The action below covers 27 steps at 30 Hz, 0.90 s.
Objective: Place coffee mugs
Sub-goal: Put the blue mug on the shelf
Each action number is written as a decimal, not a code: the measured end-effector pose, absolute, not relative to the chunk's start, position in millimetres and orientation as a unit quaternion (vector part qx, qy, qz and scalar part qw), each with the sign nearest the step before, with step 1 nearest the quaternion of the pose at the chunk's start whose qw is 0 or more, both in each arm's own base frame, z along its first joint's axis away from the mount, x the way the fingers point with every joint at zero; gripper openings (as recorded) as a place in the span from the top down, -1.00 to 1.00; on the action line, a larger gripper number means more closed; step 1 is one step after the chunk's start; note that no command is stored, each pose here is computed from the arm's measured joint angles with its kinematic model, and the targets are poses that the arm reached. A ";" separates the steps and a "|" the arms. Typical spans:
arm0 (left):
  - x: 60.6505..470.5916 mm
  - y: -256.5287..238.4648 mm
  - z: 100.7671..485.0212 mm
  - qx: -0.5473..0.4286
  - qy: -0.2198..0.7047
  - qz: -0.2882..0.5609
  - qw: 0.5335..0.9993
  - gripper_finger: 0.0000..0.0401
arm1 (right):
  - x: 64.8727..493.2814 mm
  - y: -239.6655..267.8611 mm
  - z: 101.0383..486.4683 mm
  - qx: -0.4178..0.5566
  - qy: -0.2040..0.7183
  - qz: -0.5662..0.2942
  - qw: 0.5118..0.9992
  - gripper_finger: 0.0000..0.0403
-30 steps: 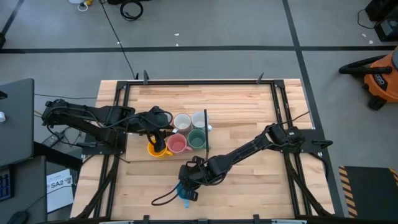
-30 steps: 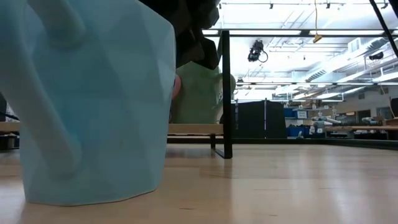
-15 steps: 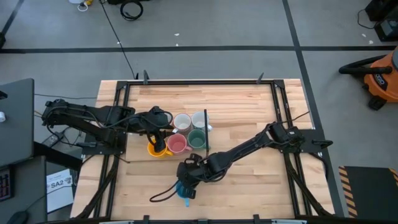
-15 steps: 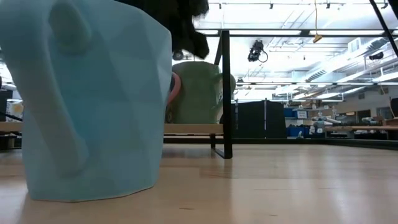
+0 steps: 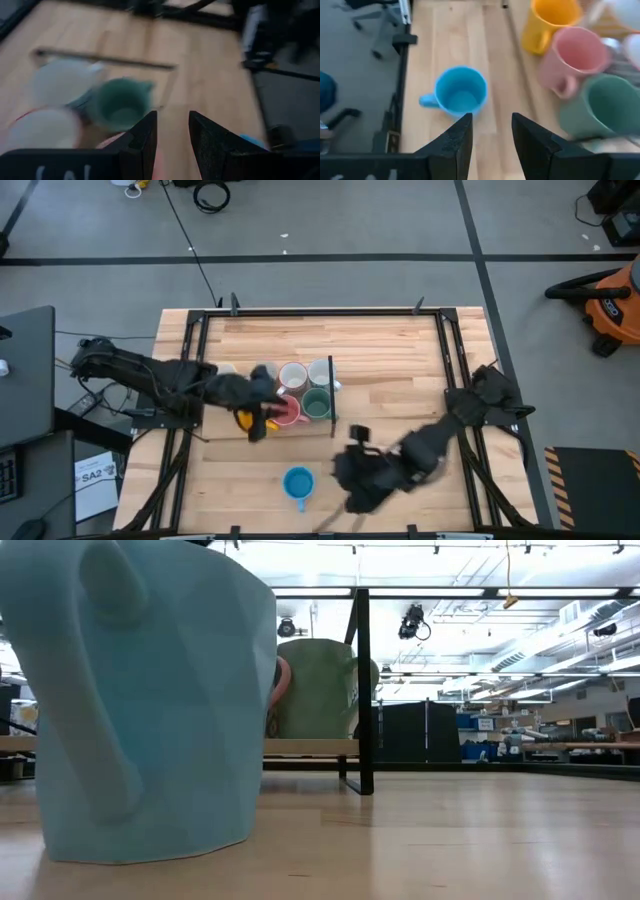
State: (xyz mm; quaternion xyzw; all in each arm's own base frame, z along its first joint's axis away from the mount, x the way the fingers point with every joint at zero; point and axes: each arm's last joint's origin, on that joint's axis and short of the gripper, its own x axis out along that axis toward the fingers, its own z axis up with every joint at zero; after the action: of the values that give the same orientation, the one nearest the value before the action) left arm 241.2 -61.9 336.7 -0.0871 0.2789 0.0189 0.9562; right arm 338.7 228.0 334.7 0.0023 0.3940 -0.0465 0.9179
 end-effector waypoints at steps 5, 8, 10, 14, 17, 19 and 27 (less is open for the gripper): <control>255.8 -103.3 329.5 -0.064 0.248 -0.045 0.966 0.41 | 298.1 255.0 337.8 -0.030 0.392 -0.074 0.916 0.29; 265.7 -126.2 319.6 -0.050 0.234 -0.054 0.969 0.41 | 283.6 269.2 332.7 -0.040 0.392 -0.079 0.916 0.30; 272.3 -139.2 309.1 -0.033 0.238 -0.058 0.969 0.41 | 275.9 277.8 325.2 -0.039 0.394 -0.074 0.915 0.29; 285.3 -158.1 284.2 -0.011 0.256 -0.056 0.965 0.41 | 267.2 290.0 308.5 -0.009 0.395 -0.074 0.916 0.30; 293.5 -165.7 264.3 0.004 0.284 -0.054 0.957 0.41 | 264.5 295.6 296.5 0.013 0.396 -0.071 0.916 0.29; 298.1 -168.4 253.0 0.013 0.299 -0.052 0.953 0.41 | 263.6 298.3 289.2 0.021 0.401 -0.062 0.914 0.29; 305.8 -172.4 228.8 0.029 0.338 -0.050 0.939 0.41 | 266.1 302.1 266.0 0.042 0.406 -0.041 0.912 0.29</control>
State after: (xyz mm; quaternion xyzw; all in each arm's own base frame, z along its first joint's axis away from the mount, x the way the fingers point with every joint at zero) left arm 305.8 -172.4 228.8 0.0286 0.3377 -0.0501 0.9395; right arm 266.1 302.1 266.0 0.0415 0.4063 -0.0413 0.9119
